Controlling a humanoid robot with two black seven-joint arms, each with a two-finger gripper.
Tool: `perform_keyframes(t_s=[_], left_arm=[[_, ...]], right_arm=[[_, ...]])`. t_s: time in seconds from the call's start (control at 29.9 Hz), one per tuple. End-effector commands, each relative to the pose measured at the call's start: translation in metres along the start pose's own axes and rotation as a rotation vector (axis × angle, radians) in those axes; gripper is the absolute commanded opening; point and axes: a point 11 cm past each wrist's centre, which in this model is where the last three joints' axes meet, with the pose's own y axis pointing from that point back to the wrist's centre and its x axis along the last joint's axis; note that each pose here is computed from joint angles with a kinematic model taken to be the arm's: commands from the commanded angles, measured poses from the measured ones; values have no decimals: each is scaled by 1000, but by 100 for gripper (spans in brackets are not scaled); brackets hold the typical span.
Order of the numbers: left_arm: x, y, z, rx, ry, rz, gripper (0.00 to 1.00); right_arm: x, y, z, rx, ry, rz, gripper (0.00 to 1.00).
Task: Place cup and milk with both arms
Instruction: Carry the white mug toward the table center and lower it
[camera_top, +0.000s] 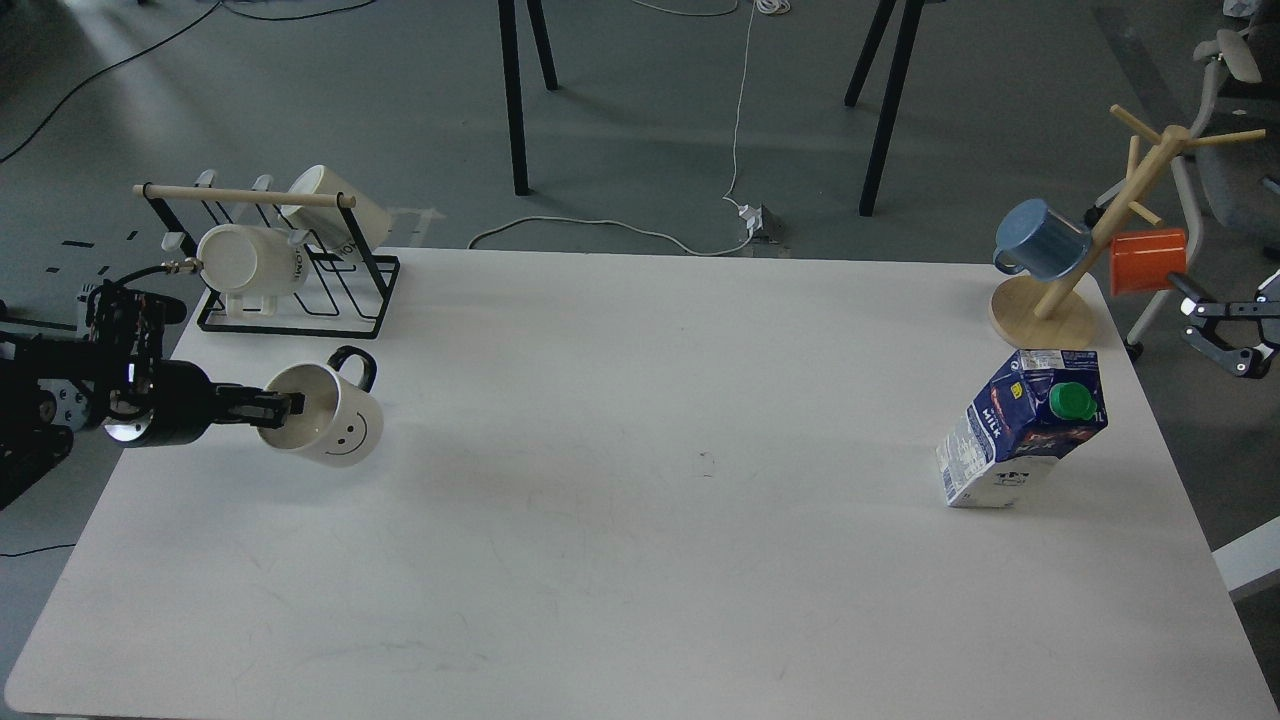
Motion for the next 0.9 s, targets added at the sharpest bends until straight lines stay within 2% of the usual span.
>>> perform_keyframes(t_s=[0.0,0.17,0.4,0.53,0.77,0.87], left_arm=[[39,-6,51,-120,-78,45,0],[55,-51,141,-313,-154,43,0],[35,-100,246,-505,-218,-20,0],[21,-115,246,-468,-252,-62,0],[-6,-130,249,-464,-242,-123,9],[-8,-132,250,-468,-223,-123,10]], right_arm=[[25,4,-18,77,-8,80,99],[35,7,-21,92,-16,112,99],[35,7,-21,93,-16,110,99],[31,4,-21,93,-21,98,99],[18,-4,-6,69,-51,60,99],[17,-6,-4,67,-56,56,99]])
